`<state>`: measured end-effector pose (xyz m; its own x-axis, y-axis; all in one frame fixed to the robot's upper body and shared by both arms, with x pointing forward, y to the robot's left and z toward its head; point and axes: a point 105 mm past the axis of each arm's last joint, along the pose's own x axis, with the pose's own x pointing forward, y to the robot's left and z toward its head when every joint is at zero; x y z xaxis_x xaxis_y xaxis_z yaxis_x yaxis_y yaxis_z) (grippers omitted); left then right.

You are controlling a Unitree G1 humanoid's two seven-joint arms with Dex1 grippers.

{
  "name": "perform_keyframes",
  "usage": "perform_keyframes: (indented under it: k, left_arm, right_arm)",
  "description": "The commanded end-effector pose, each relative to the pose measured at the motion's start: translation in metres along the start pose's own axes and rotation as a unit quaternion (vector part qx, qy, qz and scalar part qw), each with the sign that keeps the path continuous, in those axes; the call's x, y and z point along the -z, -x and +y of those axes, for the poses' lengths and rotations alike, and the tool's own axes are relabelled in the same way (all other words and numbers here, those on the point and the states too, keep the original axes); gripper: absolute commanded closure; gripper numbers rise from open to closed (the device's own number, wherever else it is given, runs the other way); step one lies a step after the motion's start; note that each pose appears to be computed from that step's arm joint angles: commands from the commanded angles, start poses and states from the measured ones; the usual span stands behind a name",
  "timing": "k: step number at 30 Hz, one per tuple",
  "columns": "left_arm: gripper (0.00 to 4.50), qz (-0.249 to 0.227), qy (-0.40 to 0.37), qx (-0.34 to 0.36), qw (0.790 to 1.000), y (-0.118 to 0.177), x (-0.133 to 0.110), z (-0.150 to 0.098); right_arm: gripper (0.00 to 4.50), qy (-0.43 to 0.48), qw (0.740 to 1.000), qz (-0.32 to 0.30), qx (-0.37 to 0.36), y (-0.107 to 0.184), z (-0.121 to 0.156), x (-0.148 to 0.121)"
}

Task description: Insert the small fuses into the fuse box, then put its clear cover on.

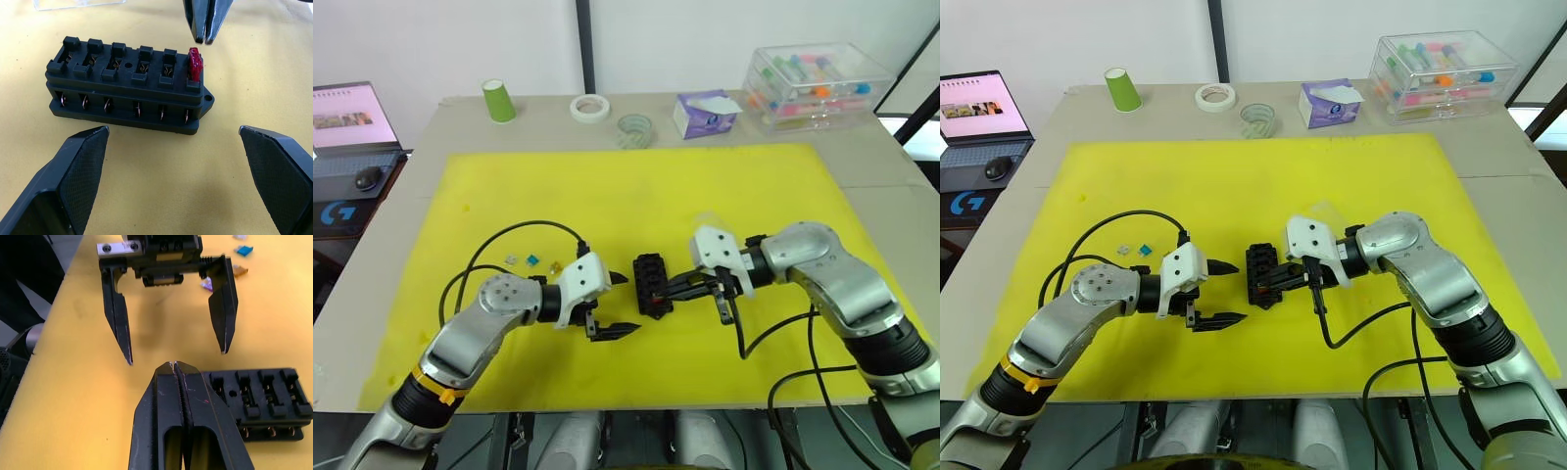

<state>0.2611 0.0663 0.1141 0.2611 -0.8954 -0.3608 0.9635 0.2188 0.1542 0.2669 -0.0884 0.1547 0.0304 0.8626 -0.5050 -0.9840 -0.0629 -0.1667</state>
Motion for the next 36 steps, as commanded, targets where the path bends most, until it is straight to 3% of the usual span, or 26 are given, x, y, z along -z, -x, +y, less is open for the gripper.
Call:
perform_keyframes:
  k: [1,27,36]
  left_arm:
    - [0.00,-0.008,-0.016,-0.002,1.000,0.001,-0.008,0.000]
    - [0.00,-0.012,-0.012,-0.004,1.000,0.000,-0.007,-0.001]
    - [0.00,-0.013,-0.011,-0.004,1.000,0.000,-0.007,-0.001]
  right_arm:
    - [4.48,0.011,1.000,-0.004,-0.004,-0.001,0.002,-0.003]
    - [4.48,0.005,0.999,0.031,-0.012,-0.009,0.009,0.020]
    - [4.48,0.018,0.999,0.026,-0.002,-0.008,0.003,0.014]
